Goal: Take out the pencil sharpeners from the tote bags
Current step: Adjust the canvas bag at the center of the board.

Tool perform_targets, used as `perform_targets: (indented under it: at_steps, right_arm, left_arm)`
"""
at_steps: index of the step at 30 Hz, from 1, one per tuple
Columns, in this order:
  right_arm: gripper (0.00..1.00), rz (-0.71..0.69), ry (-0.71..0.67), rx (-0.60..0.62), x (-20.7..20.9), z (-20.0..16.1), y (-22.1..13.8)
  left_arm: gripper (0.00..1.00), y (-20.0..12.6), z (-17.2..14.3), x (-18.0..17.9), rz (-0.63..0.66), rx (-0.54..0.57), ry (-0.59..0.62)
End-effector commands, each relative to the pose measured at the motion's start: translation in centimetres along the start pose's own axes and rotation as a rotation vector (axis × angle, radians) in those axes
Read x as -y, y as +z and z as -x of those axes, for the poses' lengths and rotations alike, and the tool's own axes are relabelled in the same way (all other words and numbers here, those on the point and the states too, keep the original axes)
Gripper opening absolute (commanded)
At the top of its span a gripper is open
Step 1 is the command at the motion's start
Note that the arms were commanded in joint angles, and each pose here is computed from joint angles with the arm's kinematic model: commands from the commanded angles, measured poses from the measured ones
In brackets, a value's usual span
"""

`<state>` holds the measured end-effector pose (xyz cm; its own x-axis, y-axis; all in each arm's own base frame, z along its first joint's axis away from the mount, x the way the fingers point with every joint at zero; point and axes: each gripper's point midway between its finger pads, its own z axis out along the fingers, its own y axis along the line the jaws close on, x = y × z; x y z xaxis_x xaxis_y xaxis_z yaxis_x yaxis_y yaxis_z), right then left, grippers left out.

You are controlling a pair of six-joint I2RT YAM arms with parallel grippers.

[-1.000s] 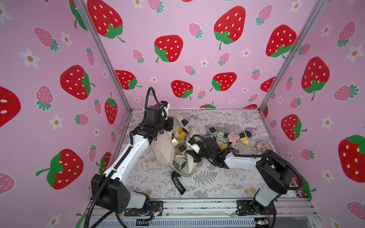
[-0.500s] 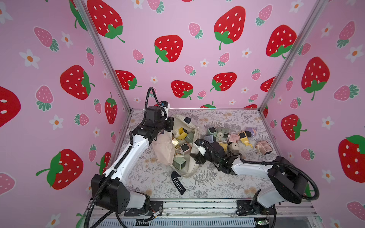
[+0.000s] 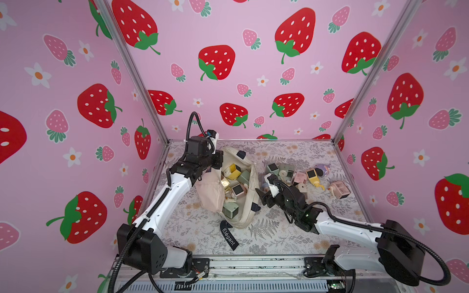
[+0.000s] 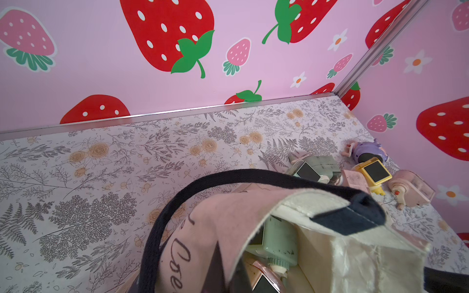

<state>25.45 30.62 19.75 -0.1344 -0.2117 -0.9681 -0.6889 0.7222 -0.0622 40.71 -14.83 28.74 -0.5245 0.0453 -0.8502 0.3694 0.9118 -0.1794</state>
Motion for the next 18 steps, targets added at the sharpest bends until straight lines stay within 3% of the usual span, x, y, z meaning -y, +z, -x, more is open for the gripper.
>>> perform_targets:
  at_steps: [1,6,13,18]
  right_arm:
    - [0.77,0.014,-0.012,0.045,-1.0,1.8,-1.2]
    - [0.77,0.136,-0.08,0.09,-4.3,3.4,-2.0]
    - [0.76,0.195,-0.116,0.121,-6.6,4.8,-2.1]
    - [0.76,0.278,-0.137,-0.057,-9.8,3.1,1.4]
  left_arm:
    - [0.0,-0.7,3.1,1.1,-0.039,0.088,0.032]
    - [0.0,-0.6,3.1,1.0,-0.034,0.086,0.033]
    - [0.0,-0.6,3.1,1.0,-0.034,0.085,0.033]
    - [0.0,-0.6,3.1,1.0,-0.034,0.085,0.033]
